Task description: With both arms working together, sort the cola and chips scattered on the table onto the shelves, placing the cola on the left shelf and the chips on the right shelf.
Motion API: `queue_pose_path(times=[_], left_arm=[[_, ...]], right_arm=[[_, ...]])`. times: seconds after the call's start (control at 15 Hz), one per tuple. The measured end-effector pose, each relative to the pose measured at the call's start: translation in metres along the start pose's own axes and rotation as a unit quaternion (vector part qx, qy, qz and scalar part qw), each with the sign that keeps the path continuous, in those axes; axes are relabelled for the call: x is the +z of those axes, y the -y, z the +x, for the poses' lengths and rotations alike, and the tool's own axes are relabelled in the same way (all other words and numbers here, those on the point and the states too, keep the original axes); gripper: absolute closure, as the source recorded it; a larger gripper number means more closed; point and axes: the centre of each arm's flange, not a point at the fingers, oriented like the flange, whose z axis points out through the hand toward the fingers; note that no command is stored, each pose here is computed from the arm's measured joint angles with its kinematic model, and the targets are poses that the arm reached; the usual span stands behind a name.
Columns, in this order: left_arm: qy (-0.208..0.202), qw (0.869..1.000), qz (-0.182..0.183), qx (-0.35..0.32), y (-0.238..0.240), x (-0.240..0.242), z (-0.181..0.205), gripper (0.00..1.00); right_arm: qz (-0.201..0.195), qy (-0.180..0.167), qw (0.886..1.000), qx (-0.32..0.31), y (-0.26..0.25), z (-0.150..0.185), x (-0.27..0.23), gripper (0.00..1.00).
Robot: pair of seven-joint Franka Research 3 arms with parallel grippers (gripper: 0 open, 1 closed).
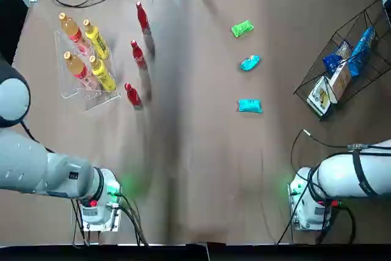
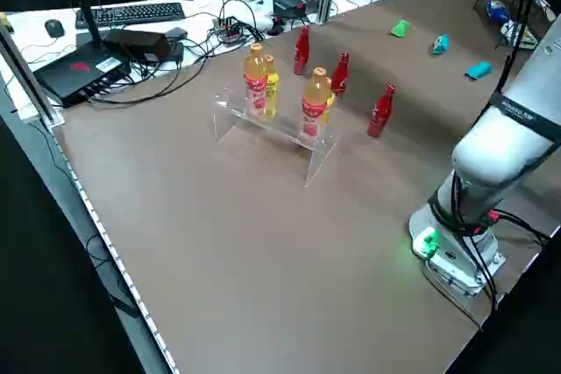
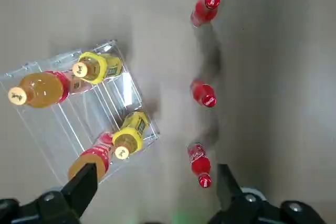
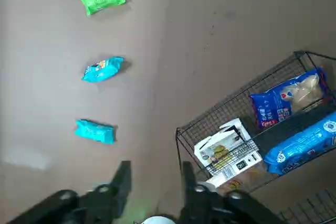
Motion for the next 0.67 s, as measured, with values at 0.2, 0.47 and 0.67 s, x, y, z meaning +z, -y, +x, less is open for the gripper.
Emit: queue_pose_path(times=[0.2,0.47,0.67], left_arm=[[0.008,1.000,0.001,-0.002,0.003,0.001,-0.001,0.00],[0.022,1.000,0.002,-0.010,0.005,0.015,0.004,0.00],[0.029,1.000,0.002,-0.006,-0.001,0.048,0.026,0.00]], right_arm=[[-0.012,0.009,1.000,-0.015,0.016,0.002,0.003,0.80],[-0.015,0.021,1.000,-0.016,0.021,0.000,0.006,0.87],[-0.015,0.022,0.999,-0.020,0.025,0.001,0.007,0.59]])
